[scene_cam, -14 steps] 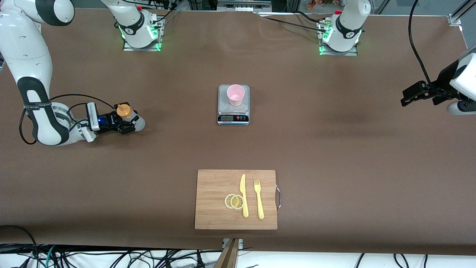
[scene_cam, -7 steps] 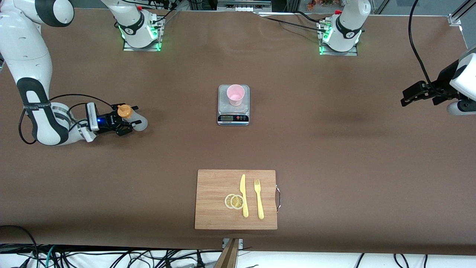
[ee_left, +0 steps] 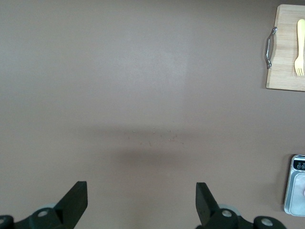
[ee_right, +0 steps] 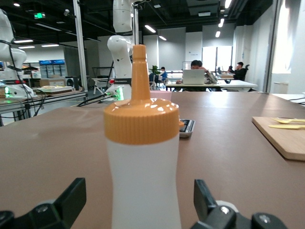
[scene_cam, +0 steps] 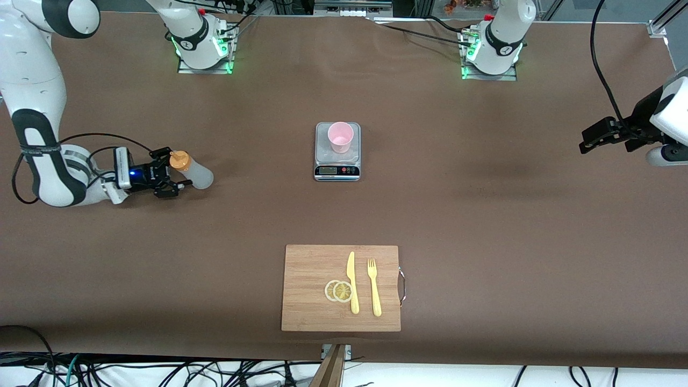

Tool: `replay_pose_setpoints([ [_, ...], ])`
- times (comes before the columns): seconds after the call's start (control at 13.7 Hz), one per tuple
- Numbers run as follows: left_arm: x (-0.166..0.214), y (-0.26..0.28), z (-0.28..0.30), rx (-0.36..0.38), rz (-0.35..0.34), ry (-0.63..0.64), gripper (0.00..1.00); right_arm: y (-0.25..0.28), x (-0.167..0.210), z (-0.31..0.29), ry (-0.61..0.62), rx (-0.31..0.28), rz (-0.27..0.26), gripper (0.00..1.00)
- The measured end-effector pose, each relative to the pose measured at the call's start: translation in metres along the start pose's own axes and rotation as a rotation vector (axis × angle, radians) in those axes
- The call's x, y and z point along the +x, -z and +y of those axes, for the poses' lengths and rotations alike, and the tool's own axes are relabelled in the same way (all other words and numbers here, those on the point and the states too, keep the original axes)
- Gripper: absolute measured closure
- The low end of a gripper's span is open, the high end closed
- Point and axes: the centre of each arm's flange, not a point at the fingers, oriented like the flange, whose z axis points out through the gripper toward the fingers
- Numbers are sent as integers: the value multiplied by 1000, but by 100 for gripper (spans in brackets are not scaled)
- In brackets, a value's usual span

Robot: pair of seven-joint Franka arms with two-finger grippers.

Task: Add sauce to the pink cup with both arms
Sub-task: 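Lower the bottle onto the table with the right gripper, then open the right gripper and draw it back from the bottle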

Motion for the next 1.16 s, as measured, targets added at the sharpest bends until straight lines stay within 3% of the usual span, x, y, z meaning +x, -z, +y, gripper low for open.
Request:
replay_pose_setpoints([
  [0.22, 0, 0, 0, 0, 0, 0, 0, 39, 1, -12, -29, -47, -29, 0],
  [0.51, 0, 0, 0, 0, 0, 0, 0, 93, 33, -4, -121, -30, -111, 0],
  [0.8, 0, 0, 0, 0, 0, 0, 0, 126, 94, 33, -297, -62, -211, 0],
  [1.16, 0, 0, 0, 0, 0, 0, 0, 108, 175, 100, -548, -88, -325, 0],
])
